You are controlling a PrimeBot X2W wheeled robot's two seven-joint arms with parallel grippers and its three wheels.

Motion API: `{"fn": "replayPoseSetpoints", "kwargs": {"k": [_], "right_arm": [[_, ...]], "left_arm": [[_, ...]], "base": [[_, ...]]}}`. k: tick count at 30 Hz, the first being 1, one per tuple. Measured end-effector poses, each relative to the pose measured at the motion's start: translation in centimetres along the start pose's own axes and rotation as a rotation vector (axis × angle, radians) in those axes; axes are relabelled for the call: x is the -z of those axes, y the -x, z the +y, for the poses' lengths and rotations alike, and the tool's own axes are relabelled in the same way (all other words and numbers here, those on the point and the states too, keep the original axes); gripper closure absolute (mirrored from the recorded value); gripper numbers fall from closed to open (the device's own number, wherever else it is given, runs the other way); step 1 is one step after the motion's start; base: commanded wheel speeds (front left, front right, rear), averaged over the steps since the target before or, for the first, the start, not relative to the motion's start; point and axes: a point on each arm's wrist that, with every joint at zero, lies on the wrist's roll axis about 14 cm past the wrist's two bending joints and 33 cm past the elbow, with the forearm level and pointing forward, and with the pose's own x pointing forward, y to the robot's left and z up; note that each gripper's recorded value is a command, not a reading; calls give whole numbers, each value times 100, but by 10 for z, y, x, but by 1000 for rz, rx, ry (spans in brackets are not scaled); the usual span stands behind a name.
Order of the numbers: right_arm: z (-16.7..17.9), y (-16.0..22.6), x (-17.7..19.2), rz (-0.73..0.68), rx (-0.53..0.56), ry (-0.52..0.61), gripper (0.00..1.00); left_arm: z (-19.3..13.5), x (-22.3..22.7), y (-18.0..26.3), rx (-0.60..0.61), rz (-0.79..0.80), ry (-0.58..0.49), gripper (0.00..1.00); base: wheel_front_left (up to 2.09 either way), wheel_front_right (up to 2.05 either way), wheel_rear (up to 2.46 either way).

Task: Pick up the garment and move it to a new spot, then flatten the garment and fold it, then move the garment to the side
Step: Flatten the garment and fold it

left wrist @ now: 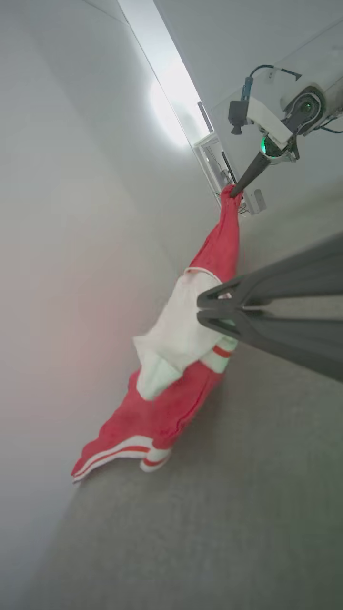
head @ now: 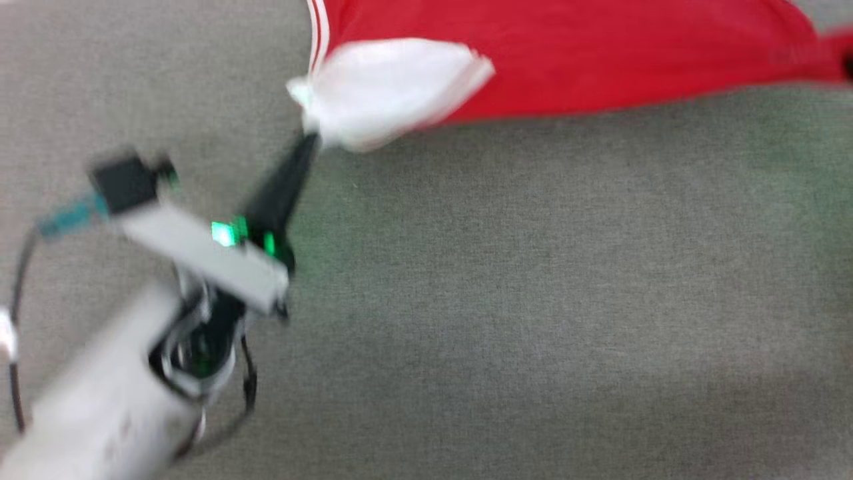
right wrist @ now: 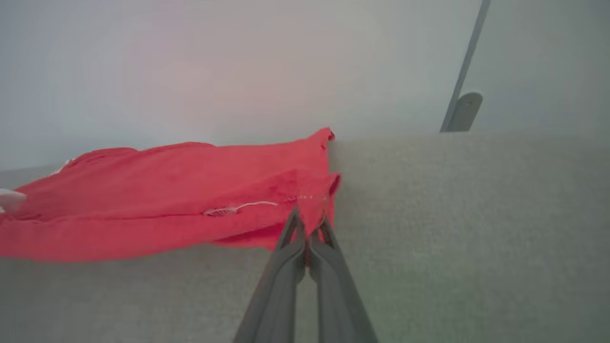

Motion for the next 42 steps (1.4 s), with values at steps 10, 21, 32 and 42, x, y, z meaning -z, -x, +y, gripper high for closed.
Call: {"fn": "replayPoseSetpoints", "kwargs": {"k": [10,21,32,42], "right_arm": [[1,88,57,194,-84,-62,100],[6,173,94,308,-72,-96,100],[21,178,73,263,-61,-91,100],[14,118,46,224,-42,-85,100]], "left_arm": [[-5,45,75,-15,107,-21,100],[-9,60,138,-59,106,-5,100],[-33,56,129,18,119,-64,100],[-30,14,52,78,72,-106,100]], "base": [[0,0,0],[0,0,0],[0,0,0],[0,0,0]]}}
